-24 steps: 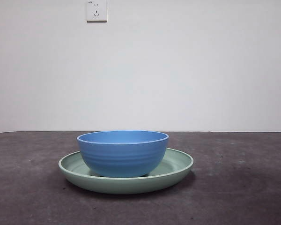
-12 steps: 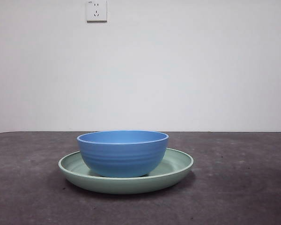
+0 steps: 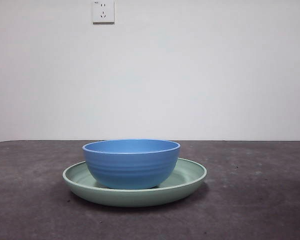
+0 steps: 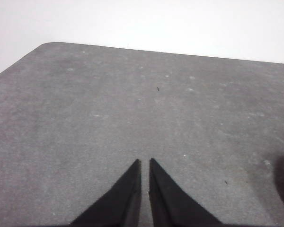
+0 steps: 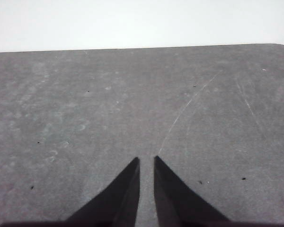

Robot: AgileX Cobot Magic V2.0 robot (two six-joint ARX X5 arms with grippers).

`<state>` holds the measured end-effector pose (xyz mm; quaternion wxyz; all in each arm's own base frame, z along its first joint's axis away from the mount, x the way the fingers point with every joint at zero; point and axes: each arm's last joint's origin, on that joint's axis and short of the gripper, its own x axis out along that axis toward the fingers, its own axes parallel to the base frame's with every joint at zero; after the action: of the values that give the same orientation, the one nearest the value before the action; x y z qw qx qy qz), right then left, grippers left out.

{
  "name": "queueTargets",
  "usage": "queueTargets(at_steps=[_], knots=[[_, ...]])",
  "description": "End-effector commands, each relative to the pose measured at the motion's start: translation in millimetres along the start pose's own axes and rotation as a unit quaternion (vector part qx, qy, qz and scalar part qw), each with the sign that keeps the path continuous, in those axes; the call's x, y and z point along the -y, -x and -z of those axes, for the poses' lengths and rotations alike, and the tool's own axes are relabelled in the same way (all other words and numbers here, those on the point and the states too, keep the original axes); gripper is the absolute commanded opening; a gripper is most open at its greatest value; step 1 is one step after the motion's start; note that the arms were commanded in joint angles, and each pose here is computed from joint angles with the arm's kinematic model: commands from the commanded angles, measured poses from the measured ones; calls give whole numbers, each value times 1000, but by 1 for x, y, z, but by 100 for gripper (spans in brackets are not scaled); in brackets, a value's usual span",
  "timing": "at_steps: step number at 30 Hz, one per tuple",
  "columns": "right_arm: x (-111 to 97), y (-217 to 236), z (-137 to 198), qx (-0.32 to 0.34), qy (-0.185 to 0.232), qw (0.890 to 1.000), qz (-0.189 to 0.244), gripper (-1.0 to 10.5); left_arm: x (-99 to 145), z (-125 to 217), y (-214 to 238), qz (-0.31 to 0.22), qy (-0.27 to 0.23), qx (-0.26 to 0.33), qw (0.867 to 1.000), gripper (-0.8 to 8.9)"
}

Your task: Pick up the blue bowl, put it on the green plate, put it on desk

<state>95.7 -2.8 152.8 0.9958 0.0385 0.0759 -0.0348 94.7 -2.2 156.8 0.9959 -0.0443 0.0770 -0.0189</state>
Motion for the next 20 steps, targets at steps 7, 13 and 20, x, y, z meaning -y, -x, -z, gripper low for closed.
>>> queueTargets(at_steps=[7, 13, 20], knots=[[0, -1, 1, 2, -5, 1000, 2, 44, -1, 7, -2, -2, -6, -13, 1000, 27], [0, -1, 1, 2, -5, 1000, 2, 44, -1, 7, -2, -2, -6, -13, 1000, 27], [0, -1, 1, 2, -5, 1000, 2, 44, -1, 7, -2, -2, -6, -13, 1000, 27]])
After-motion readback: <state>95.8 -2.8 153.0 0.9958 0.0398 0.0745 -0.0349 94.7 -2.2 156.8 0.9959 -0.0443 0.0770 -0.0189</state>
